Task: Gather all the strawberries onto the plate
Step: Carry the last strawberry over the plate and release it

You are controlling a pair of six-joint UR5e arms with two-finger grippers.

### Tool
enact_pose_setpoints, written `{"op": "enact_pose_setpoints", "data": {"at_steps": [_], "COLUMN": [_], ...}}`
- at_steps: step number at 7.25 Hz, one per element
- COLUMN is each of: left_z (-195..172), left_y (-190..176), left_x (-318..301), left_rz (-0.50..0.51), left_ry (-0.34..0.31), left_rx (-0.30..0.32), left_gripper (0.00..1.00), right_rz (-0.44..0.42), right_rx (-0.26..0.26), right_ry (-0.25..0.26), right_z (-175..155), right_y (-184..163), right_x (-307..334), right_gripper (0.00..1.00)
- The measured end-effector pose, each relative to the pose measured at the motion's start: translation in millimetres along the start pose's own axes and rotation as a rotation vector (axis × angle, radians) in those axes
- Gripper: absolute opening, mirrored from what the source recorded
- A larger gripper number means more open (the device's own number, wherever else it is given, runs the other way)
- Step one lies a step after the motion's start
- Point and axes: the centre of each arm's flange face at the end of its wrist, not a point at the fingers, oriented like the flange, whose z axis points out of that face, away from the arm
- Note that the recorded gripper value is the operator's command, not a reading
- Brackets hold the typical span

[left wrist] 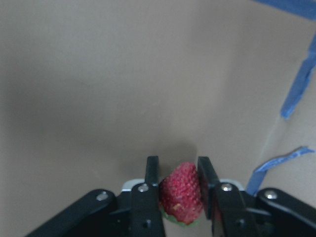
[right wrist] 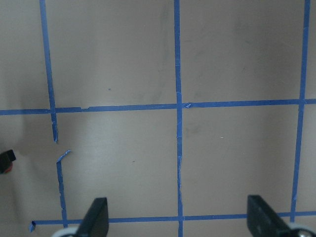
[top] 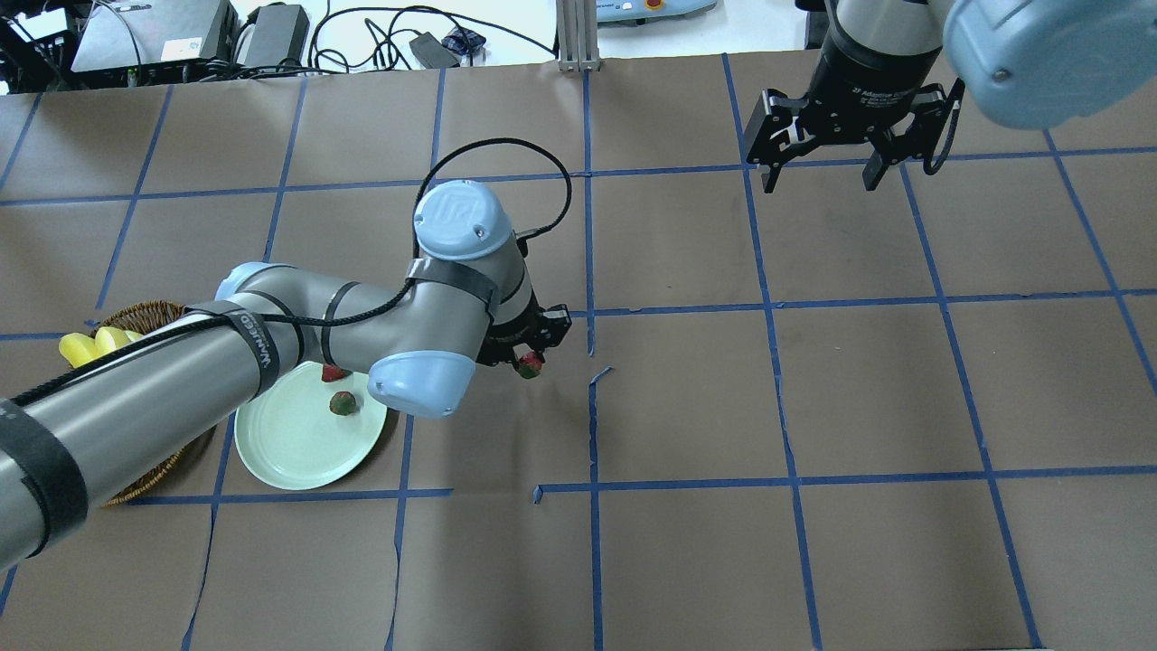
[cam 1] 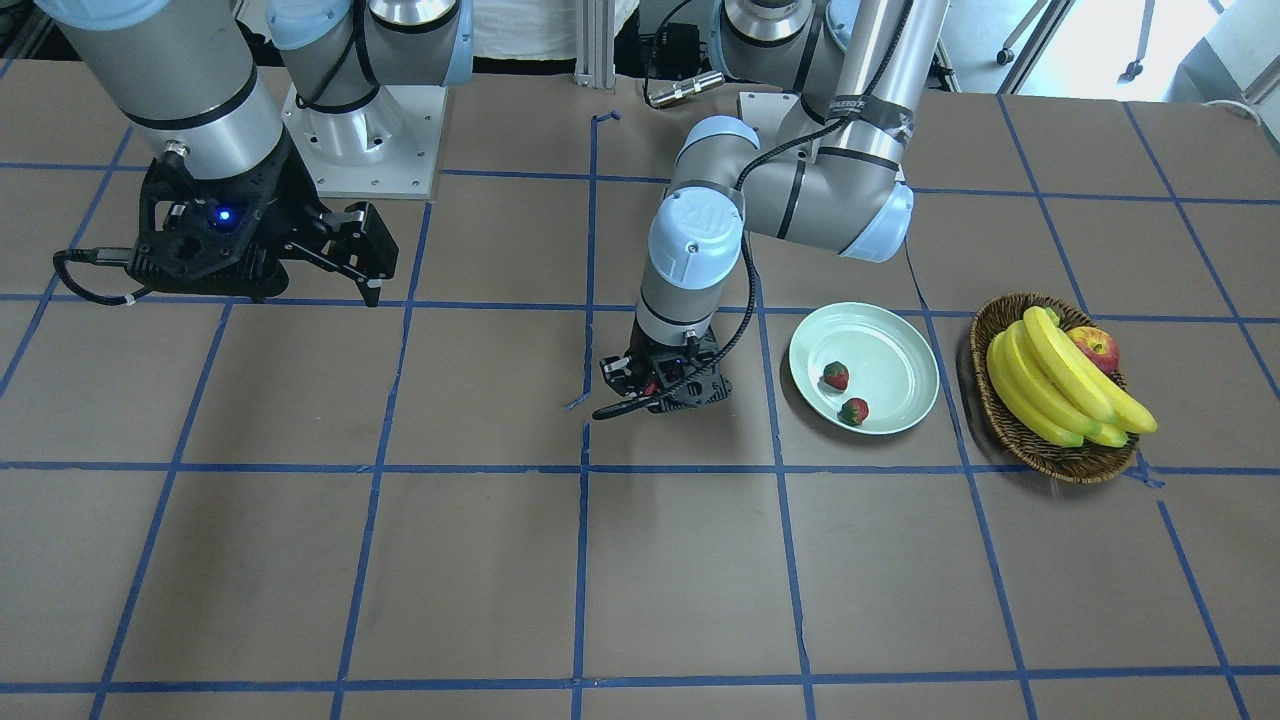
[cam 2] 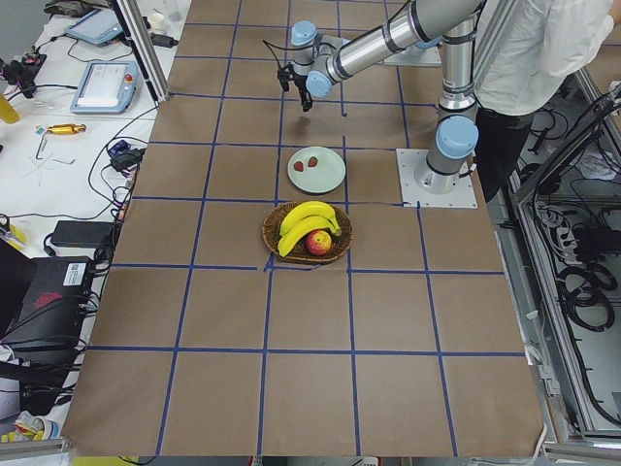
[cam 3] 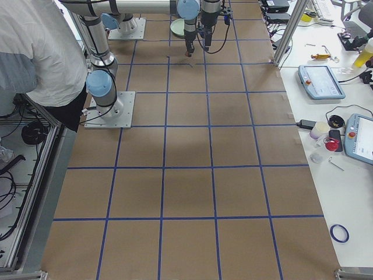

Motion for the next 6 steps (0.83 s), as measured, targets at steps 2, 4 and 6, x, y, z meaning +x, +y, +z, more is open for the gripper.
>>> {"op": "enact_pose_setpoints", "data": {"at_steps": [2,4,6], "left_z": [-12,-17,-25], "left_y": [-40,-59,-67], "left_x": [-68,-153,-219], "left_rz": [0.092,0.205,0.284], "left_ry": [-0.02,-0.071,-0.077], "left_rx": [0.01,-0.009,-0.037], "left_gripper": [0.24,0.25,0.42], "right_rz": [0.0,0.0,0.0], "right_rx": [0.003,0.007,0.007], "right_ry": [0.0,0.0,0.0], "right_z": [-1,-3,-3], "right_y": [0,1,1], "right_x": [0,0,0], "right_gripper": [1.0,1.0,1.0]}}
